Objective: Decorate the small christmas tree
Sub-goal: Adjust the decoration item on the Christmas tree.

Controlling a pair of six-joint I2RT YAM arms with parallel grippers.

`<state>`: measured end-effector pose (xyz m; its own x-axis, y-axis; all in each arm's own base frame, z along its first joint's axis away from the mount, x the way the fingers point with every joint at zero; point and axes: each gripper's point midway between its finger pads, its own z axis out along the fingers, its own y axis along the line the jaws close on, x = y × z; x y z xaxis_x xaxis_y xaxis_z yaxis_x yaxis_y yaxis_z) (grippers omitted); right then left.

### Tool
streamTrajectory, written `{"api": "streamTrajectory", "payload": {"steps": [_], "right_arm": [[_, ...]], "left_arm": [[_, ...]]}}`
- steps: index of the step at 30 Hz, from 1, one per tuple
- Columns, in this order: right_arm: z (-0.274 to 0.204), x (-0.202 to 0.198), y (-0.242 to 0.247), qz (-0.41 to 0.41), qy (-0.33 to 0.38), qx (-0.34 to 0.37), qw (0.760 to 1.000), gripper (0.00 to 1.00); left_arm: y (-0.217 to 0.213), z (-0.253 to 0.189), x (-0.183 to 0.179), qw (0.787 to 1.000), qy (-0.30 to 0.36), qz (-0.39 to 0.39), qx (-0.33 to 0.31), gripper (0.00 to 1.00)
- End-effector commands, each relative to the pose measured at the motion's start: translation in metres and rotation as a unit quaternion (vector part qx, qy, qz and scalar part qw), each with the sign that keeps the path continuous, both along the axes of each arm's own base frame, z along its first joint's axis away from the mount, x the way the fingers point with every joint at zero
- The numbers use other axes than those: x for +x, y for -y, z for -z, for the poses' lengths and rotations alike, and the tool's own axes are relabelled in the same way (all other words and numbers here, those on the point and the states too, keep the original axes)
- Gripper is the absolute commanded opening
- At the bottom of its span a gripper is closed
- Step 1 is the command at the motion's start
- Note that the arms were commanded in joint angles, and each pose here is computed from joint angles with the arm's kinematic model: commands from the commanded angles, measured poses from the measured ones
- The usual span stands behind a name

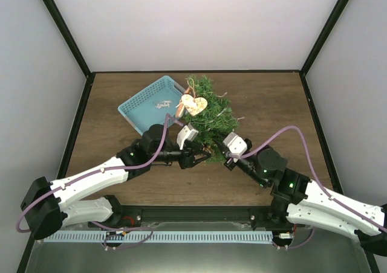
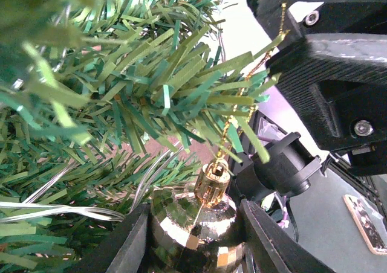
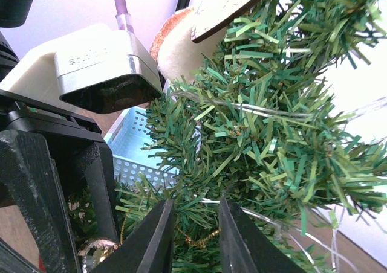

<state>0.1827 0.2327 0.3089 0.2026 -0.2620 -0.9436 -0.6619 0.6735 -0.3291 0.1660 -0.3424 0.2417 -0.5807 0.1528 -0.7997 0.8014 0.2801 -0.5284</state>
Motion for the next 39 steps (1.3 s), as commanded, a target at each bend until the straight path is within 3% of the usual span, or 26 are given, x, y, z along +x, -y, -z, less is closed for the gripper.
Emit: {"api": "streamTrajectory", "payload": {"steps": [1,10,16,24,33,39], "right_arm": [[-0.021,-0.004,0.008,-0.002,0.006,0.032,0.999,0.25],[-0.037,-0.014,0.018,-0.013,0.004,0.067,0.998,0.28],[-0.029,-0.016,0.009,-0.033,-0.011,0.057,0.998,0.23],[-0.018,-0.010,0.011,-0.013,-0.036,0.056,0.998,0.32],[-0.012,-0.003,0.008,0.003,-0.037,0.037,0.999,0.30],[-0.014,0.001,0.004,0.008,-0.034,0.037,0.999,0.23]], "left_arm": [[-0.001,-0.011,0.002,1.000,0.007,-0.008,-0.004,0.36],[-0.002,-0.009,0.002,1.000,-0.003,-0.013,0.001,0.36],[0.000,-0.009,0.003,1.000,-0.006,-0.014,0.001,0.36],[0.000,-0.012,0.005,1.000,-0.003,-0.014,-0.001,0.36],[0.001,-0.011,0.004,1.000,-0.004,-0.013,-0.001,0.36],[-0.001,-0.009,0.003,1.000,-0.008,-0.012,0.001,0.36]]}}
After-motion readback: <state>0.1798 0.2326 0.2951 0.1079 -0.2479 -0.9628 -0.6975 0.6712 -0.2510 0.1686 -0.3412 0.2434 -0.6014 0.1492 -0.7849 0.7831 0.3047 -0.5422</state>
